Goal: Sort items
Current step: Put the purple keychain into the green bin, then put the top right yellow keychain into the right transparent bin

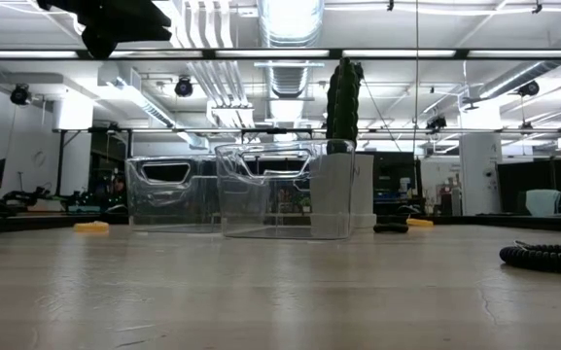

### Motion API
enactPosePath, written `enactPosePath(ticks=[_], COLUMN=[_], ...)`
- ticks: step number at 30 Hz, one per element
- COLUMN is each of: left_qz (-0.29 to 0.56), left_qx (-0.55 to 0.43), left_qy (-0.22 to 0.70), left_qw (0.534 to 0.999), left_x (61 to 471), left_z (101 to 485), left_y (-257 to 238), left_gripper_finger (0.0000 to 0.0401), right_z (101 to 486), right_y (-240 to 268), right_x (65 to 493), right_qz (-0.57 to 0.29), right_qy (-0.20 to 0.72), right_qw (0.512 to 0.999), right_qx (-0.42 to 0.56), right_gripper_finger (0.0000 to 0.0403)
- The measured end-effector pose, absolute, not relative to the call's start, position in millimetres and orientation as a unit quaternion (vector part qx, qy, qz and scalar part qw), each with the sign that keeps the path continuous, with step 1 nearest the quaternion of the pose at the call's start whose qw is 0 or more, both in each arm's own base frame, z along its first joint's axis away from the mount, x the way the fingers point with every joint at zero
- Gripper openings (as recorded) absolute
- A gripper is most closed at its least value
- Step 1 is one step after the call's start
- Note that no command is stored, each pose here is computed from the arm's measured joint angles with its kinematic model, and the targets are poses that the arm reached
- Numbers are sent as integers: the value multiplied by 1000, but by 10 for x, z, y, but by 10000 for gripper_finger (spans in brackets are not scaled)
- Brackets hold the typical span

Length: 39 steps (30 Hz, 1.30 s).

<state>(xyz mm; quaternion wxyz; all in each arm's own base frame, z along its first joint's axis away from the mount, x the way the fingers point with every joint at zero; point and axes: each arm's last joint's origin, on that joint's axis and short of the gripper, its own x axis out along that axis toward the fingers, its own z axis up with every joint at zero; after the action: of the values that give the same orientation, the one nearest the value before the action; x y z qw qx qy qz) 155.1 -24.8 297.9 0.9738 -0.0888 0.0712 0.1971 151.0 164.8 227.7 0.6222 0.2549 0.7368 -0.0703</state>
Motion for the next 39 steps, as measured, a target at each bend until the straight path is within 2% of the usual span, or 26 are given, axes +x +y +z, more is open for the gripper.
enactPosePath(ticks=[5,10,17,21,25,31,39], left_qz=[197,197,197,197,197,197,197], left_qx=[-89,-89,-89,-89,-89,-89,-89], left_qy=[71,71,72,72,71,71,71], left_qw=[974,974,974,974,974,974,974], left_x=[1551,1551,1551,1551,1551,1551,1551], left_z=[2978,2977,2976,2976,2976,2976,2977], left_y=[-248,-249,-249,-249,-249,-249,-249], left_gripper_finger=[128,128,128,128,128,128,128], right_z=[2388,2694,3284,3490,3581,3645,3649], right_y=[1685,1762,1758,1654,1427,938,113], right_x=[1548,1643,1823,1874,1922,2053,2247], right_qz=[-65,-64,-90,-127,-195,-306,-385], right_qy=[728,688,497,430,416,413,429], right_qw=[626,648,801,841,842,814,779], right_qx=[272,320,321,302,283,270,244], right_gripper_finger=[138,136,117,104,91,79,90])
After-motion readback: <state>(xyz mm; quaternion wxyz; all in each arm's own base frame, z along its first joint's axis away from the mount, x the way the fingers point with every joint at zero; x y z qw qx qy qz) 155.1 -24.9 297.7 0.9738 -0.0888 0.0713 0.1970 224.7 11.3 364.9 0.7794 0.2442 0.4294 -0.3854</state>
